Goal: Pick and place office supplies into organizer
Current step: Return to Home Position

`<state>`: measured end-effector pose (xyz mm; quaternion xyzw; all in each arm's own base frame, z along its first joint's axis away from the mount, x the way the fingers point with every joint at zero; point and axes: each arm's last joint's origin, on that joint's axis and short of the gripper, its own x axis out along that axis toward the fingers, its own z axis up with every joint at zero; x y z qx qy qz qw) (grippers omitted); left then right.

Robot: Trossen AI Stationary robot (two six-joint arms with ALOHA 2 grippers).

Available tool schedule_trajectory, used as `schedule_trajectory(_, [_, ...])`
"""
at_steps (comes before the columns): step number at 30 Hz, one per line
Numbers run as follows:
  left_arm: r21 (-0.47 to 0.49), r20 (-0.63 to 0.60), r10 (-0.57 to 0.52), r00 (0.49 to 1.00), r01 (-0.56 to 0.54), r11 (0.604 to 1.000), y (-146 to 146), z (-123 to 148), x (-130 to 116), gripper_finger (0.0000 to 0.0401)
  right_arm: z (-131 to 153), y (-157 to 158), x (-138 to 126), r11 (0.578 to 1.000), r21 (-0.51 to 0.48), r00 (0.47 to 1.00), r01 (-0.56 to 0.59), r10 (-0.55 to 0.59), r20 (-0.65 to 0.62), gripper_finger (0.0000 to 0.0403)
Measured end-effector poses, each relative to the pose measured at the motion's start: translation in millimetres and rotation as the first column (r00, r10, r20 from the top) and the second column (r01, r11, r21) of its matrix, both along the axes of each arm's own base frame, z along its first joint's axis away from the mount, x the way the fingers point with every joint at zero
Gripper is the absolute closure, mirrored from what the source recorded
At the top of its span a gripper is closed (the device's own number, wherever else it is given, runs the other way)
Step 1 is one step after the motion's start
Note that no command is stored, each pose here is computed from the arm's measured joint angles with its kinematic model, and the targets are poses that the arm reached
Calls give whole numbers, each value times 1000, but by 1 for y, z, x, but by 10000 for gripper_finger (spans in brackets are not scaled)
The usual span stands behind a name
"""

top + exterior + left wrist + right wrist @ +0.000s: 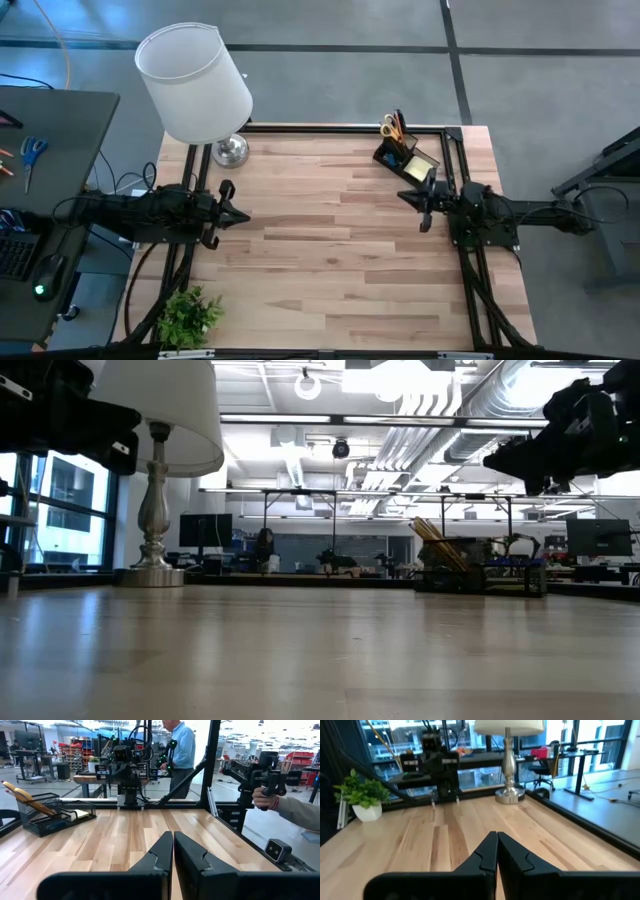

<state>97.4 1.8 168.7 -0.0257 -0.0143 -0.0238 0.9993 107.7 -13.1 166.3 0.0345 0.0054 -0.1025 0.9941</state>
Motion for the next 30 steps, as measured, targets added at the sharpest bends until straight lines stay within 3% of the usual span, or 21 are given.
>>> schedule_trajectory(6, [0,0,3,1000,-3,1000,0,0,0,396,4,0,-6,1000,-7,999,2,-1,48,401])
schedule_trajectory(12, [-1,-1,7,1000,-7,1000,0,0,0,396,9,1,-15,1000,22,1000,8,-9,4,402])
schedule_trajectory(18, [-7,-2,7,1000,-7,1000,0,0,0,396,9,-2,-17,991,52,992,122,-120,-37,401])
schedule_trajectory(30, [-10,-46,60,997,-60,998,2,-4,2,396,6,0,-14,997,37,998,66,-66,-3,402])
